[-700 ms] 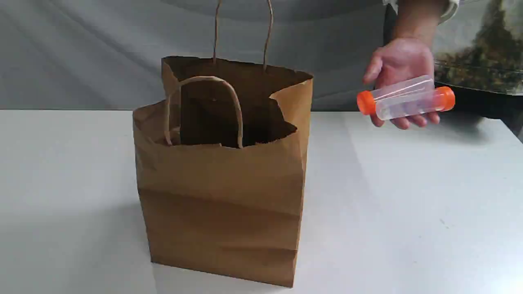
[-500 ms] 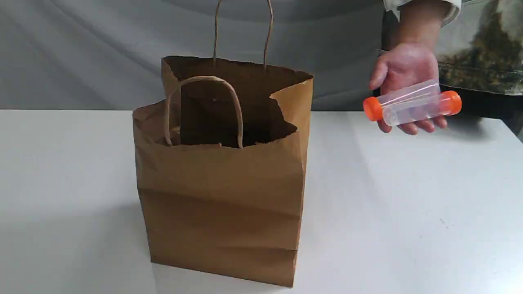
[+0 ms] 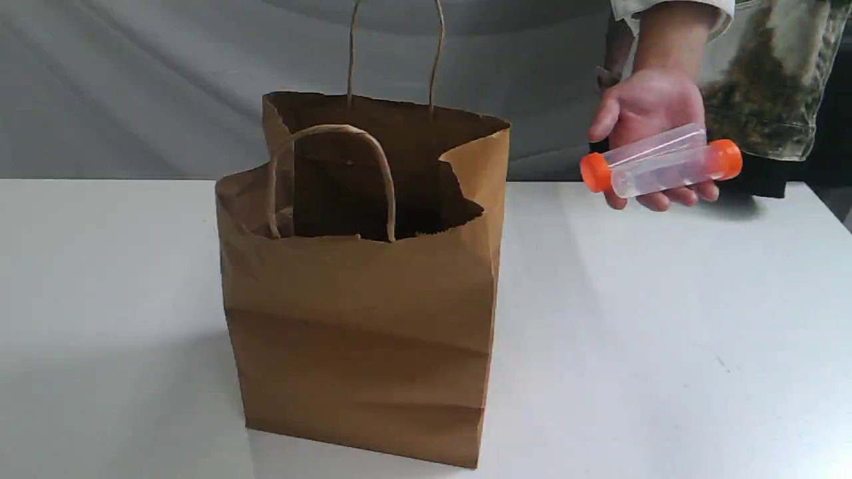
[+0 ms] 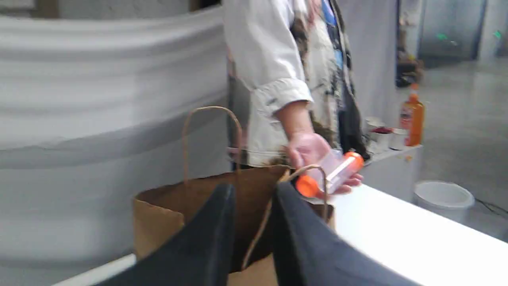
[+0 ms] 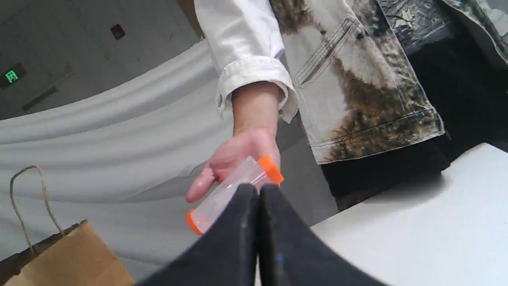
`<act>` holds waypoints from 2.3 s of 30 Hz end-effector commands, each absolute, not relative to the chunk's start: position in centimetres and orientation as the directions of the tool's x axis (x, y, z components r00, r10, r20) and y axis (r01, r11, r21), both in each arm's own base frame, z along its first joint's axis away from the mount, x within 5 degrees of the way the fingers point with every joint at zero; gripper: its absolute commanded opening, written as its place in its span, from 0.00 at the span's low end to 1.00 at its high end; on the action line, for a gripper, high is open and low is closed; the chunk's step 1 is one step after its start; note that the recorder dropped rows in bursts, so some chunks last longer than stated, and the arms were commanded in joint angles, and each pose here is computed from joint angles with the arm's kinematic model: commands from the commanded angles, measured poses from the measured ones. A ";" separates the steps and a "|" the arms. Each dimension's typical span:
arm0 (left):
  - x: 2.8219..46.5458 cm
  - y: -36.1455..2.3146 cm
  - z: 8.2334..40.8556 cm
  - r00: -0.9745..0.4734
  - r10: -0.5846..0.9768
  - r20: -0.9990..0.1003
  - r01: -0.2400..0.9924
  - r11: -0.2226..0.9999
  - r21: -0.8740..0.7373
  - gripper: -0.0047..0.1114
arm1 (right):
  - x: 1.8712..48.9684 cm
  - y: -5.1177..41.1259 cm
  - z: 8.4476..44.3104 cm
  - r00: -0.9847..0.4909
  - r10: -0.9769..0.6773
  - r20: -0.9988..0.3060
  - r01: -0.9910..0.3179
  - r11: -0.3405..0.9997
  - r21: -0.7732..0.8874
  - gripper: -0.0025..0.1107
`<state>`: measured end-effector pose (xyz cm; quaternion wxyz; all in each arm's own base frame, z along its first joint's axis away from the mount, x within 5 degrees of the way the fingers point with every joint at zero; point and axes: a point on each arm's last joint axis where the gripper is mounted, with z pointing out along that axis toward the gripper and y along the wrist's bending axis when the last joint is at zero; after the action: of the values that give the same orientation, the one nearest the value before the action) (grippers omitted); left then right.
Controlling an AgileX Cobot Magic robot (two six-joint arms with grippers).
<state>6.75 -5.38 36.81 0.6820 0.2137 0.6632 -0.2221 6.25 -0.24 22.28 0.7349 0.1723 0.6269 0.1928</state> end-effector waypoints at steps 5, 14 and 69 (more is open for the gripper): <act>13.6 -7.0 38.5 -0.231 0.109 -0.967 0.802 0.583 -0.126 0.48 | 6.2 -0.2 22.1 0.137 0.490 -0.861 -0.064 0.872 0.485 0.02; 15.8 -10.5 36.2 -0.171 0.506 -0.846 0.937 0.348 0.019 0.69 | 6.2 -0.2 22.0 0.123 0.490 -0.863 -0.062 0.872 0.486 0.02; 24.0 -14.8 34.8 -0.094 0.626 -0.774 0.907 0.374 0.193 0.04 | 8.9 1.9 34.3 -0.209 0.363 -0.908 -0.132 0.909 0.394 0.02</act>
<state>24.14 -14.59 34.57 0.4086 0.5300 0.7240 -0.1672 8.07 1.45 33.44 0.6504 0.1159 0.7181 0.2188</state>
